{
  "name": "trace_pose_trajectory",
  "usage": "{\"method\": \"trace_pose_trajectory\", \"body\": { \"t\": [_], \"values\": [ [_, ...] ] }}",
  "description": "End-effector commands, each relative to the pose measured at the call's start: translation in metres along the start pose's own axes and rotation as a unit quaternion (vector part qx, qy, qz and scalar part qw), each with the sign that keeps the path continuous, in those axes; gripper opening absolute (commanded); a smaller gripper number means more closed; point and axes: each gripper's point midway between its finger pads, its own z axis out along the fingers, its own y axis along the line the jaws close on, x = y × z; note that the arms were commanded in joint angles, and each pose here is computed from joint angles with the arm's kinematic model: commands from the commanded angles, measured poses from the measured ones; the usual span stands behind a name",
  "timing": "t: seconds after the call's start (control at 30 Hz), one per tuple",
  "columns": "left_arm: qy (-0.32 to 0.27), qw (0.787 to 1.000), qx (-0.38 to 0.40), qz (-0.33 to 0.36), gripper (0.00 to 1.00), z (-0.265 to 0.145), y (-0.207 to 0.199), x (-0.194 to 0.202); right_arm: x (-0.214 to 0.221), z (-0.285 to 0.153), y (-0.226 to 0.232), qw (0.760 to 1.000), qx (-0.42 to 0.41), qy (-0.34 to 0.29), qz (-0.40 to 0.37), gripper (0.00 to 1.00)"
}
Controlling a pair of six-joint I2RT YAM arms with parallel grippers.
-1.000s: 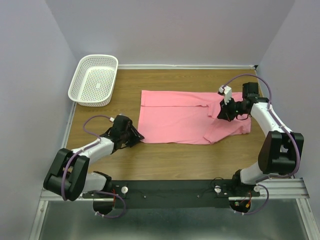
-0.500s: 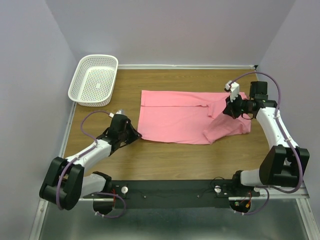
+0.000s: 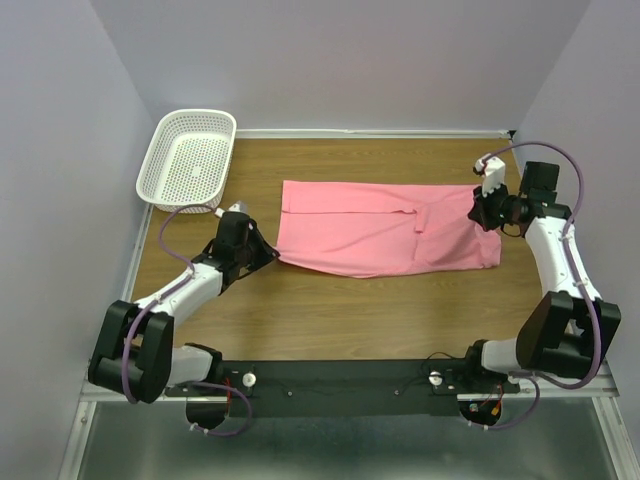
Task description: Fold and stack the t-shirts
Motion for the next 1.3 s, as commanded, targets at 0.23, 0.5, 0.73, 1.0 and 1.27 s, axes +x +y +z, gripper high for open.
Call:
{"method": "trace_pose_trajectory", "body": {
  "t": [0.23, 0.5, 0.73, 1.0, 1.27],
  "values": [
    [0.009, 0.999, 0.010, 0.031, 0.00, 0.014, -0.007, -0.015, -0.004, -0.030, -0.029, 0.998, 0.033, -0.053, 0.012, 0.01],
    [0.026, 0.999, 0.019, 0.042, 0.00, 0.019, -0.009, -0.011, -0.035, -0.052, 0.036, 0.984, -0.115, -0.139, 0.013, 0.01],
    [0.026, 0.996, 0.055, 0.064, 0.00, 0.016, -0.019, -0.008, 0.034, -0.087, 0.118, 0.946, -0.219, -0.065, -0.230, 0.00],
    [0.036, 0.992, 0.088, 0.080, 0.00, 0.014, -0.026, -0.002, 0.079, -0.098, 0.128, 0.935, -0.200, 0.011, -0.292, 0.01],
    [0.043, 0.991, 0.099, 0.084, 0.00, 0.014, -0.027, 0.004, 0.079, -0.100, 0.195, 0.864, -0.249, -0.059, -0.433, 0.00]
  ]
}}
